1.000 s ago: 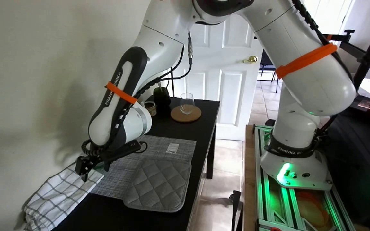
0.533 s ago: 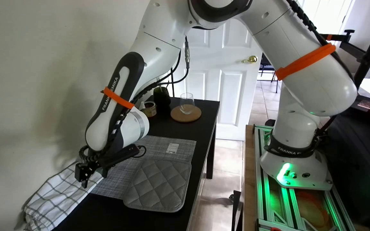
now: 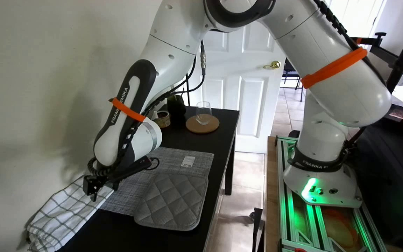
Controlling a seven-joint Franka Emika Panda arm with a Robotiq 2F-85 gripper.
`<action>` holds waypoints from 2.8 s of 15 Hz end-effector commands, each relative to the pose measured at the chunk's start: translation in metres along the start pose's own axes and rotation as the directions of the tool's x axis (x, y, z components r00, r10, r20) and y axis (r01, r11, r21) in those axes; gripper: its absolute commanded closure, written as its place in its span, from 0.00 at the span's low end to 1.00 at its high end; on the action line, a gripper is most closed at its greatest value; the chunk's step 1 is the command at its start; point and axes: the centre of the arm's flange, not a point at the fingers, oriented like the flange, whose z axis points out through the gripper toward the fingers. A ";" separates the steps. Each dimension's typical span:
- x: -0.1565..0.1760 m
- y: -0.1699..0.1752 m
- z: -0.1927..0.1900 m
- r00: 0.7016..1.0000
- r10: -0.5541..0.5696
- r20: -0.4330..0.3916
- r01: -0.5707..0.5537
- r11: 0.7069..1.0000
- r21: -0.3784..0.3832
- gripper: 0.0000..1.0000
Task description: Put the white towel on the grey mat
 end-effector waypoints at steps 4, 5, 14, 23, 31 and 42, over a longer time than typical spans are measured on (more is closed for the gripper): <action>0.002 -0.003 0.014 0.999 -0.001 -0.034 0.001 1.000 0.011 0.43; 0.003 -0.004 0.015 0.999 -0.003 -0.041 0.004 1.000 0.014 0.49; 0.002 -0.007 0.017 1.000 -0.019 -0.015 0.019 1.000 0.008 1.00; 0.005 -0.073 -0.099 0.974 -0.135 -0.182 0.184 0.939 0.291 0.99; -0.034 -0.088 -0.201 0.964 -0.203 -0.174 0.263 0.835 0.484 0.99; -0.092 -0.088 -0.237 0.951 -0.280 -0.128 0.302 0.769 0.563 0.95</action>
